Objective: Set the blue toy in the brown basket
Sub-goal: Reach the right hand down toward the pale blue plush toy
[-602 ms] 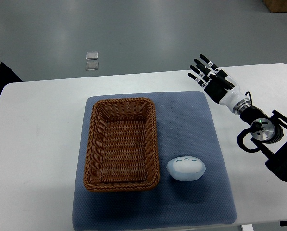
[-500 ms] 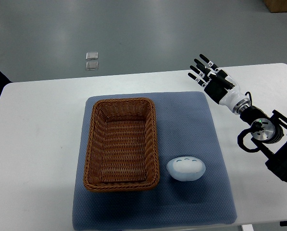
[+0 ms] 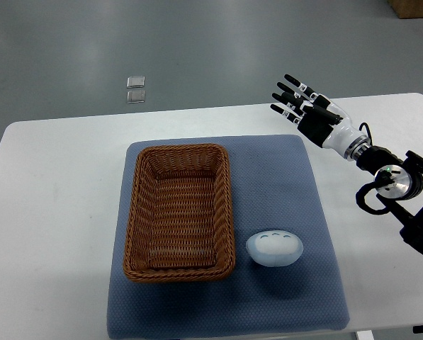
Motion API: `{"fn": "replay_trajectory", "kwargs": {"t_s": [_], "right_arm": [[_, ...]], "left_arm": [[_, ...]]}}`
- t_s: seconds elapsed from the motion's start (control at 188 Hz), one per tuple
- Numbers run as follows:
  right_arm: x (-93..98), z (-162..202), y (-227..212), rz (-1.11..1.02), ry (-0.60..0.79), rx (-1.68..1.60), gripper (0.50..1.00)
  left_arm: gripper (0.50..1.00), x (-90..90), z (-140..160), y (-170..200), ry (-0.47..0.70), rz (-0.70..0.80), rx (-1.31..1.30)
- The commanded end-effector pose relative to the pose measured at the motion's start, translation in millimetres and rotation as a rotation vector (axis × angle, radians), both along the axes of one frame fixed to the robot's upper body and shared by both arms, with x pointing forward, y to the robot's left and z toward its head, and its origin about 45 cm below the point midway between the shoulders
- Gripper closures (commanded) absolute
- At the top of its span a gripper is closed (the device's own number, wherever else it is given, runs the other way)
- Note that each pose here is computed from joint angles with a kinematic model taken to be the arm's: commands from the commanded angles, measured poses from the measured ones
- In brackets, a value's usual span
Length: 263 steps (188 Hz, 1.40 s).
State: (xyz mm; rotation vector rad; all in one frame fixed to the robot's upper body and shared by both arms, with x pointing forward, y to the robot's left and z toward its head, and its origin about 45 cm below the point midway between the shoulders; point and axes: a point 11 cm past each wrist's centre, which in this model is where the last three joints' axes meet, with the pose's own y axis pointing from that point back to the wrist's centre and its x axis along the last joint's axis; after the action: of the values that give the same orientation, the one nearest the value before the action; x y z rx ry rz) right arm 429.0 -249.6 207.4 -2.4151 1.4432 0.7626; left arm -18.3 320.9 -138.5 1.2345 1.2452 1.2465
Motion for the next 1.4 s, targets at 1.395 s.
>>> {"fn": "replay_trajectory", "kwargs": {"t_s": [1.395], "right_arm": [[-106.1, 61.3, 29.0, 0.984, -0.284, -1.260, 0.591]], "left_arm": [[0.500, 16.2, 0.3, -0.9, -0.026, -0.009, -0.006]]}}
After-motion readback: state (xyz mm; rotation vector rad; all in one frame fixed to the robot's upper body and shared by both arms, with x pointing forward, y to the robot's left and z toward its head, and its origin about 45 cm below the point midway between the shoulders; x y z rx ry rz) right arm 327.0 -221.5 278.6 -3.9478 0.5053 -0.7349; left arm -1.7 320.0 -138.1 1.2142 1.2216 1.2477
